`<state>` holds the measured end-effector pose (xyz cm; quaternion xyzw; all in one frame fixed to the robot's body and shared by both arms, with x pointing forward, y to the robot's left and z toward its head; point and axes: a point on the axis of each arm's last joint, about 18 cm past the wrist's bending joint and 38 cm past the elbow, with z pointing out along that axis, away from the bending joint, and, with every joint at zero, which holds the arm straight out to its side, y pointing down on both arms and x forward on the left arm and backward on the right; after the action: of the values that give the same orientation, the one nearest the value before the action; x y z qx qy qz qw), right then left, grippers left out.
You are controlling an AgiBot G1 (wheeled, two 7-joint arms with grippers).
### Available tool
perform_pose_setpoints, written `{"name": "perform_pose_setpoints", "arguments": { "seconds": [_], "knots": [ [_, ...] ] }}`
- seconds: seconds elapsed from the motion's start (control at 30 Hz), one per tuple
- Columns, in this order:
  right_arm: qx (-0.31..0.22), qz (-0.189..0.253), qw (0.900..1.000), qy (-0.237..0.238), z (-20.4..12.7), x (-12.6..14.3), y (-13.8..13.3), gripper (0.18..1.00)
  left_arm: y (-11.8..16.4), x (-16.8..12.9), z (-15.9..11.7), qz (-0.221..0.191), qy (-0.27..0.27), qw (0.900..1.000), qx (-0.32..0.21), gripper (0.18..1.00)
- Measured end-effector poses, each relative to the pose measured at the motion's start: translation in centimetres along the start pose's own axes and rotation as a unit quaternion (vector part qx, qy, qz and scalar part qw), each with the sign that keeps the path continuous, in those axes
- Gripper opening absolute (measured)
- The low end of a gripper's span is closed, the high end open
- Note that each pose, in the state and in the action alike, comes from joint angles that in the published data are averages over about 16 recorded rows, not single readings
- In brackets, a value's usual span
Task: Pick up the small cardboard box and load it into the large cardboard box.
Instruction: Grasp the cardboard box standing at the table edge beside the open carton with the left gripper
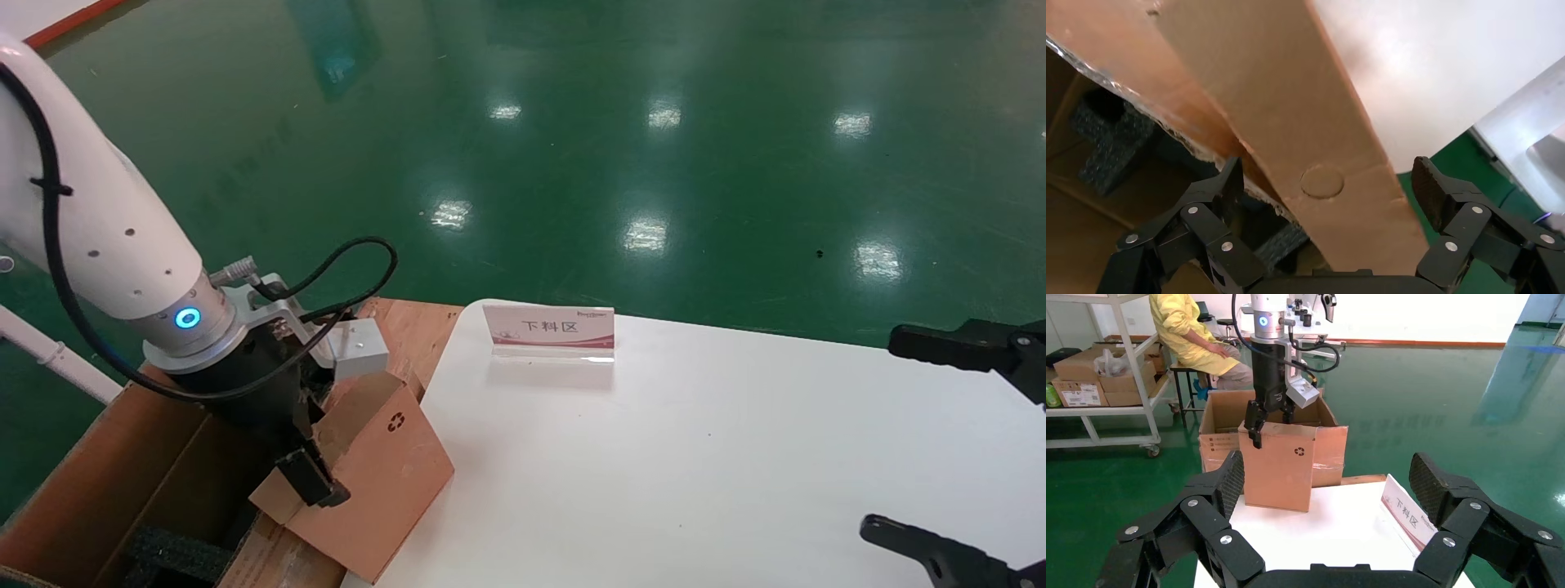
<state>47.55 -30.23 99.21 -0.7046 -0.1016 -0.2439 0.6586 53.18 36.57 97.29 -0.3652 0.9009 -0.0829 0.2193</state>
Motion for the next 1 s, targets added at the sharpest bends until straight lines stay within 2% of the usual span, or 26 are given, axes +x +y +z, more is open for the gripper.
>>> {"name": "perform_pose_setpoints", "arguments": {
  "seconds": [0.67,1.0],
  "knots": [
    [0.000,0.000,1.000,0.000,-0.01,0.00,0.00,0.984,0.00,0.05,0.15,0.001,-0.003,0.9999,-0.010,0.994],
    [0.000,0.000,1.000,0.000,-0.01,0.00,0.00,0.890,-0.02,0.04,0.14,0.001,-0.002,1.0000,-0.009,0.928]
  ]
}}
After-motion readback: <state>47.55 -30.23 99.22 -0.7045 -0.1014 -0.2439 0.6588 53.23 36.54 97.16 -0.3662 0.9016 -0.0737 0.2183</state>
